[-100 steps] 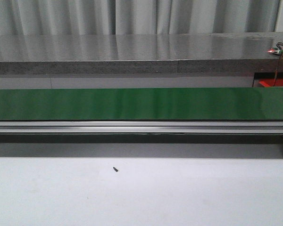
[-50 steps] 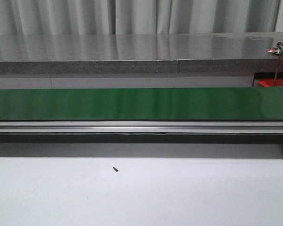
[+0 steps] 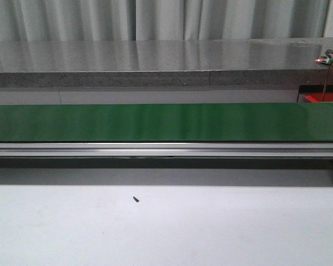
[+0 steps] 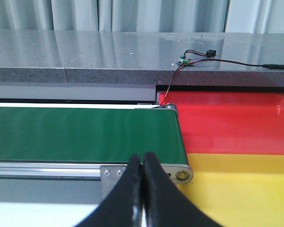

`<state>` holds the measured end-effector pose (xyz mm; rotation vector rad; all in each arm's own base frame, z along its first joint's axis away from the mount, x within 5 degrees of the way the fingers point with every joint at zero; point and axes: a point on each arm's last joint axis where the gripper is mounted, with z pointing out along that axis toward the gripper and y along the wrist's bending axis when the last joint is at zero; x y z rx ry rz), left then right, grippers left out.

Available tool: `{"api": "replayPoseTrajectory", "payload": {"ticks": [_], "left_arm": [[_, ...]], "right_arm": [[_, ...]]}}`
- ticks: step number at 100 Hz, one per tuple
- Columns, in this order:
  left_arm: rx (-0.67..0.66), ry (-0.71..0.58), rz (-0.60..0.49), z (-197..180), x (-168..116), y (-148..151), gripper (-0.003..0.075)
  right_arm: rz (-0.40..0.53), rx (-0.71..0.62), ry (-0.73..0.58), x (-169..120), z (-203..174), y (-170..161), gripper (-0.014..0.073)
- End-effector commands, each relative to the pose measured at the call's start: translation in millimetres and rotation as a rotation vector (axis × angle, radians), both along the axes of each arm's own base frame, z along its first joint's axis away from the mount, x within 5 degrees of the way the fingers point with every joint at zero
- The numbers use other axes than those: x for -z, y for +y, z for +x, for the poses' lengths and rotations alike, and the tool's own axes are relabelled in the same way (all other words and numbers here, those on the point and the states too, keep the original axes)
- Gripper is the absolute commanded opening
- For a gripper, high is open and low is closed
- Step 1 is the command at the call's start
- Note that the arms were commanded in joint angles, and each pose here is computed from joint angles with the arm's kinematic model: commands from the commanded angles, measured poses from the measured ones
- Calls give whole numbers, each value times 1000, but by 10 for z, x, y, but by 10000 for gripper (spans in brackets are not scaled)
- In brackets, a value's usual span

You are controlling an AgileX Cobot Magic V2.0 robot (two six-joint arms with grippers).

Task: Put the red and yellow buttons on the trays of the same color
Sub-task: 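Lower the left gripper onto a yellow button and close on it, then carry the yellow button onto the green conveyor and open the left gripper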

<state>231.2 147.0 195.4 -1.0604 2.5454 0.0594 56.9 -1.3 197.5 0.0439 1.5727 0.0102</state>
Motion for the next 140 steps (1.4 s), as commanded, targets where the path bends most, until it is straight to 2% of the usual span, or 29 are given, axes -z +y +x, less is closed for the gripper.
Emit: {"api": "replayPoseTrajectory", "payload": {"ticks": [1,15,22,41,51,86,119,140], "left_arm": [[-33,-94,56,67,-147,101,598],[-40,-77,49,79,-68,142,596],[-41,-78,50,95,-41,153,566],[-41,-98,65,119,-34,172,340],[-40,-102,69,122,-37,175,288],[-17,-94,70,101,-112,107,281],[68,-167,113,-13,-782,-203,281],[163,-225,136,119,-1230,-401,281]], "right_arm": [[-13,1,-113,-141,-28,1,-69],[-13,1,-113,-141,-28,1,-69],[-13,1,-113,-141,-28,1,-69],[-13,1,-113,-141,-28,1,-69],[-13,1,-113,-141,-28,1,-69],[-13,1,-113,-141,-28,1,-69],[-13,1,-113,-141,-28,1,-69],[-13,1,-113,-141,-28,1,-69]]}}
